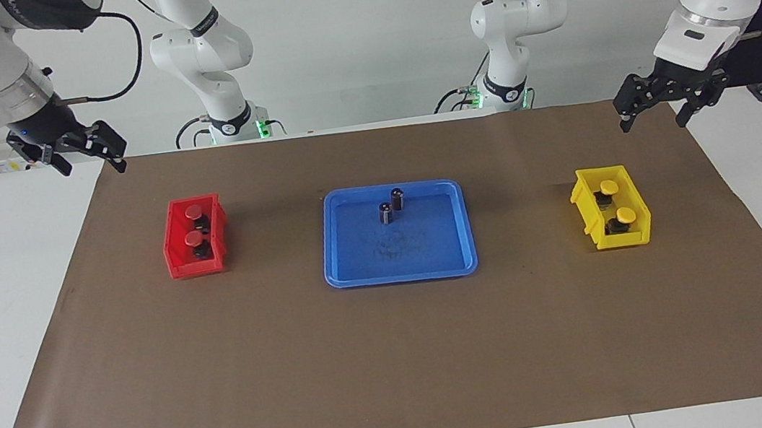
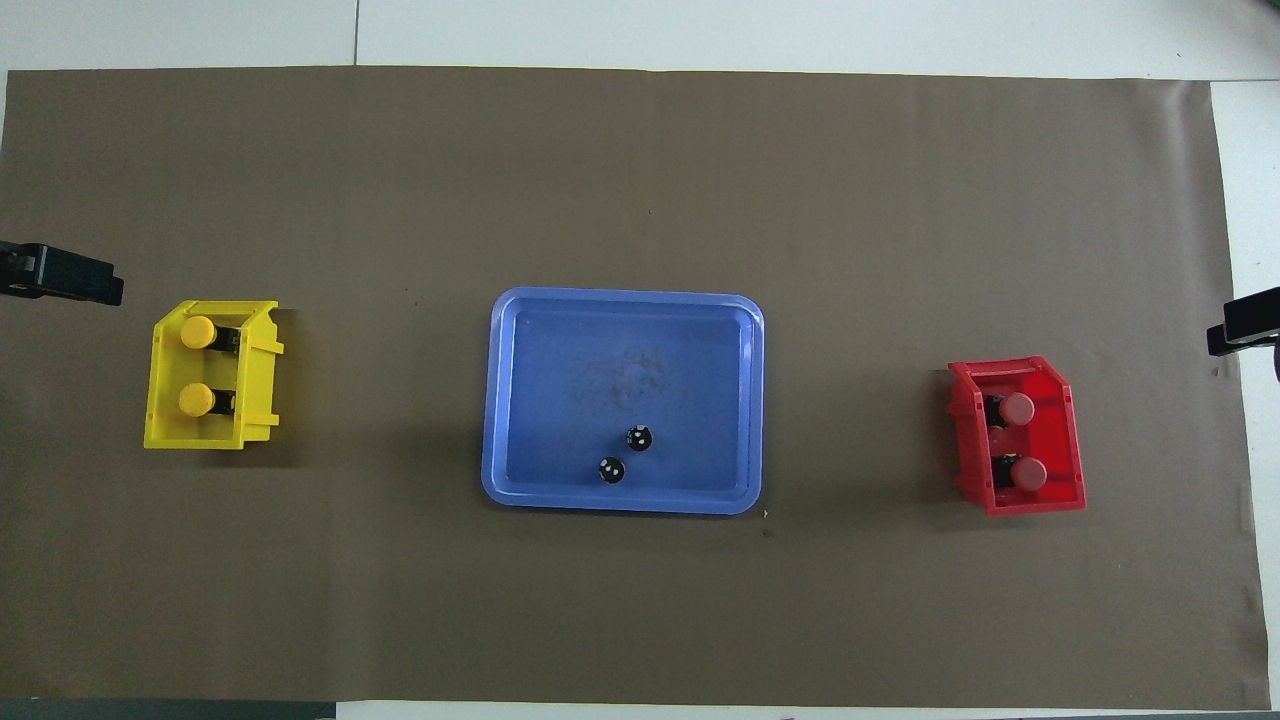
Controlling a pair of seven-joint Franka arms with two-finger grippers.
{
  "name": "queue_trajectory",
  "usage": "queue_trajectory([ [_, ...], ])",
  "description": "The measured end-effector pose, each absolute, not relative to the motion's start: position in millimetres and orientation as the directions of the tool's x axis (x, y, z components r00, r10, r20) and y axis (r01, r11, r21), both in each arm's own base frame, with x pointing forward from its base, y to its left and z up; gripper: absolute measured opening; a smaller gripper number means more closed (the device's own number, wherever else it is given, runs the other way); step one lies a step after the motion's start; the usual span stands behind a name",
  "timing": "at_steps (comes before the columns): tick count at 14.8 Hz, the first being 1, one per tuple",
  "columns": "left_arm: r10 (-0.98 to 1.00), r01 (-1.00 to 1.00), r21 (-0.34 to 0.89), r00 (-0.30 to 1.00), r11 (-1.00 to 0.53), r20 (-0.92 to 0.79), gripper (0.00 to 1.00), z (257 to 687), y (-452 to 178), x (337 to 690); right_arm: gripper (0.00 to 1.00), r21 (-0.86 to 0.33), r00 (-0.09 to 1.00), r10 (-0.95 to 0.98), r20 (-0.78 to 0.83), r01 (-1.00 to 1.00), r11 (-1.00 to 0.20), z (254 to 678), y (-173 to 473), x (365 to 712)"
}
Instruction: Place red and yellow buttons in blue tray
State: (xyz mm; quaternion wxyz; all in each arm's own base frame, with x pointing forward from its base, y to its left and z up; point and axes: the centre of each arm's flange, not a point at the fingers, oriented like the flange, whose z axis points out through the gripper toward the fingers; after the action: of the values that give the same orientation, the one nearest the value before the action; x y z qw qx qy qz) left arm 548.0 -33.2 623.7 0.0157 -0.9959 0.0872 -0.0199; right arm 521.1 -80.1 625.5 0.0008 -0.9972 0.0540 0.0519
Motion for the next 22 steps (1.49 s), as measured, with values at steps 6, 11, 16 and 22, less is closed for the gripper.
queue_trajectory([
  [6,-0.175,-0.174,-0.034,0.984,-0.984,0.033,1.0,622.7,-33.7,547.2,1.0,0.004,0.989,-0.108,-0.104,-0.108,-0.994,625.5,-80.1,521.1],
  [11,-0.179,-0.179,-0.033,0.984,-0.983,0.018,1.0,621.0,-36.1,545.5,1.0,0.005,0.988,-0.107,-0.11,-0.108,-0.994,623.7,-80.0,520.6],
  [16,-0.177,-0.176,-0.033,0.984,-0.984,0.017,1.0,621.2,-34.7,545.3,1.0,0.002,0.99,-0.086,-0.108,-0.086,-0.996,619.4,-75.4,521.9],
  [22,-0.167,-0.168,-0.029,0.986,-0.985,-0.023,1.0,618.7,-32.5,540.1,0.81,-0.002,0.999,0.003,-0.045,0.003,-1.0,532.8,-29.2,525.5],
])
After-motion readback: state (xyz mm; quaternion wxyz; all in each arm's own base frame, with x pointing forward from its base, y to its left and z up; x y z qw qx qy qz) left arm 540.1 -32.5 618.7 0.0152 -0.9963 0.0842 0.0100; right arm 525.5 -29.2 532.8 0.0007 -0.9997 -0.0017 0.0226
